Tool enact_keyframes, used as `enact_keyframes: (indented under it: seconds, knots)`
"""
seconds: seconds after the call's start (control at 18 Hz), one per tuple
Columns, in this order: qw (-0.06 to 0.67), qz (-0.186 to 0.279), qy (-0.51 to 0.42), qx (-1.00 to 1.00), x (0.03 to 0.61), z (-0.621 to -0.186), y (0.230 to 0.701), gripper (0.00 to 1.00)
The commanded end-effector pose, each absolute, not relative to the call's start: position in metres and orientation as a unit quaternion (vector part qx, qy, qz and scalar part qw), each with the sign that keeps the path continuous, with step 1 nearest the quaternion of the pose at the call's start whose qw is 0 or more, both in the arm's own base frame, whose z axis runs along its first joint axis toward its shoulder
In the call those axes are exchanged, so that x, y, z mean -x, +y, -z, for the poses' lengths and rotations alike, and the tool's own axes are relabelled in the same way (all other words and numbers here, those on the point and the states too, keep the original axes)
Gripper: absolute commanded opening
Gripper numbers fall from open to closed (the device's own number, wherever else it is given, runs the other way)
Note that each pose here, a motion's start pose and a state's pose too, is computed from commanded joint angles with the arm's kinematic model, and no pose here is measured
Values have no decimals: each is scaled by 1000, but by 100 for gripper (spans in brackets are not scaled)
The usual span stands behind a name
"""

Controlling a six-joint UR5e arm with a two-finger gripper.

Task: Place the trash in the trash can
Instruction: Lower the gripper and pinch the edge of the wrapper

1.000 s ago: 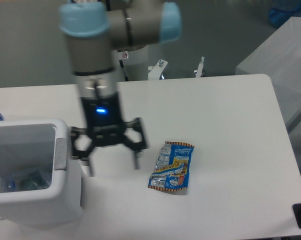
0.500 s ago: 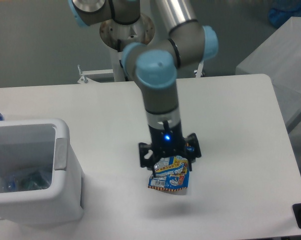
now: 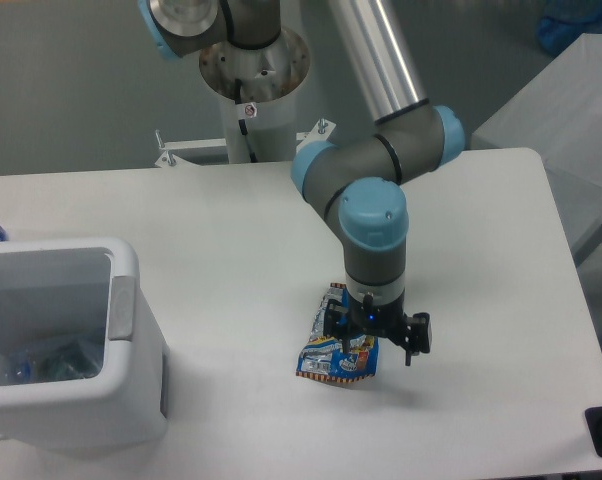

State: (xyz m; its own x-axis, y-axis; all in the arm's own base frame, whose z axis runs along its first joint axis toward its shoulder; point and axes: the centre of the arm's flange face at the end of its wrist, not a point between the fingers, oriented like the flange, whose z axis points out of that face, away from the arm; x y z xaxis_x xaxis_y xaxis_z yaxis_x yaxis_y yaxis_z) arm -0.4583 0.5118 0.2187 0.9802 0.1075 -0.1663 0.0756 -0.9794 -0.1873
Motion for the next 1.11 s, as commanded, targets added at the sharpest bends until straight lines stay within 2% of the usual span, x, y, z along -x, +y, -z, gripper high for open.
enact_keyframes:
  seconds: [0.61, 0.83, 0.89, 1.11]
  knots:
    - [65, -76, -29, 995, 444, -186, 525, 100]
    - [54, -83, -28, 995, 444, -183, 524, 91]
    - [53, -83, -28, 995, 444, -183, 524, 87]
    - [54, -82, -20, 995, 434, -184, 530, 47]
